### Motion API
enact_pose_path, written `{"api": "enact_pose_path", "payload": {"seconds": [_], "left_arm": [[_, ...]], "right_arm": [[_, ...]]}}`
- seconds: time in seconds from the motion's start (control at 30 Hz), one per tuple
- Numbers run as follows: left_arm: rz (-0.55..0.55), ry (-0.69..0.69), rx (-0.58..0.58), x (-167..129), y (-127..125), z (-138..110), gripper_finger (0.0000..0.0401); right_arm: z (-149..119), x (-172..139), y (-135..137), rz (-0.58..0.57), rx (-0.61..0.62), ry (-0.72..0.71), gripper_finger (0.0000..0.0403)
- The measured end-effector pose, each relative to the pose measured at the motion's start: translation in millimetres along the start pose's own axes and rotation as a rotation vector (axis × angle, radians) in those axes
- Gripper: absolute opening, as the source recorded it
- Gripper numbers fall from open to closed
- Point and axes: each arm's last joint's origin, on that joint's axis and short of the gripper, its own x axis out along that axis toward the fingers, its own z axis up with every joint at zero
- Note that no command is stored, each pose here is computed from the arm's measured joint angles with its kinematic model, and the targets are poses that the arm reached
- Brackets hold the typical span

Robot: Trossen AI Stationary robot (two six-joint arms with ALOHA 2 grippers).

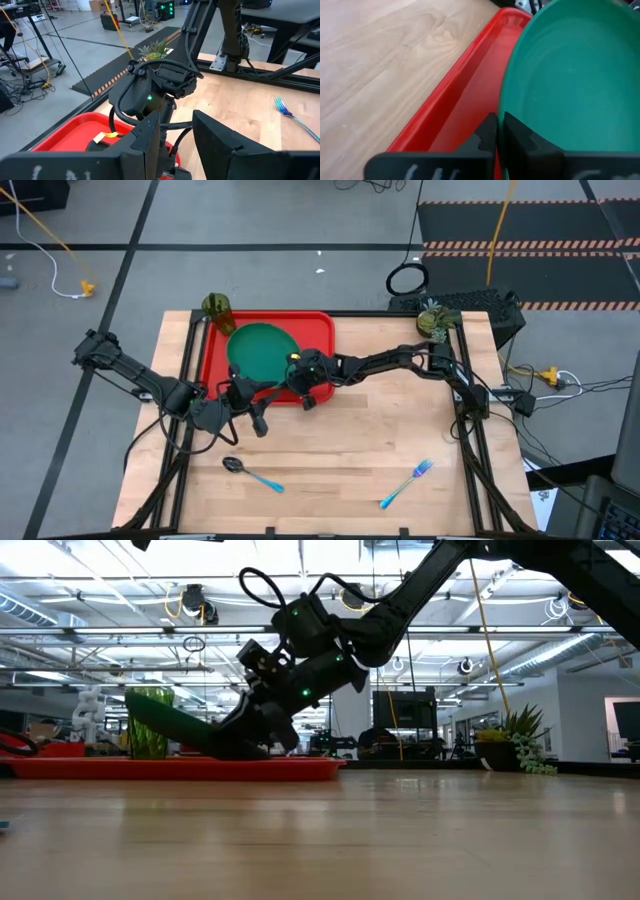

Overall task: Pick and place plate/cup/fork/spoon on tray
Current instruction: Put the green plate on the orange tray to the bottom left of the green cup

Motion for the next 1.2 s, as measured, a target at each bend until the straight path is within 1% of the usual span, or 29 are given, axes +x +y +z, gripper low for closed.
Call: {"api": "enact_pose_path", "payload": {"seconds": [0.37, 0.63, 0.77, 0.9, 1.0, 1.13, 1.2], "left_arm": [[-0.002, -0.004, -0.003, 0.0, -0.2, 0.6, 0.012], [-0.002, -0.004, -0.003, 0.0, -0.2, 0.6, 0.012], [-0.002, -0.005, -0.004, 0.0, -0.2, 0.7, 0.012], [-0.002, -0.005, -0.005, 0.0, -0.3, 0.8, 0.012], [-0.003, -0.007, -0.006, 0.0, -0.3, 1.0, 0.012], [-0.004, -0.01, -0.011, 0.0, -0.5, 1.4, 0.012], [-0.005, -0.011, -0.013, 0.0, -0.5, 1.6, 0.012]], "right_arm": [[2.3, -0.3, -2.6, -0.021, 0.01, -0.027, 0.0045], [2.6, -0.6, -4.1, -0.029, 0.009, -0.034, 0.005], [1.6, -1.1, -5.5, -0.034, 0.05, -0.032, 0.0051], [12.4, -10.6, -9.4, -0.094, 0.082, 0.025, 0.0051], [20.9, -21.4, -10.2, -0.111, 0.089, 0.109, 0.0051], [19.8, -35.7, -9.2, -0.091, 0.127, 0.264, 0.005], [17.9, -42.6, -11.4, -0.082, 0.163, 0.314, 0.005]]}}
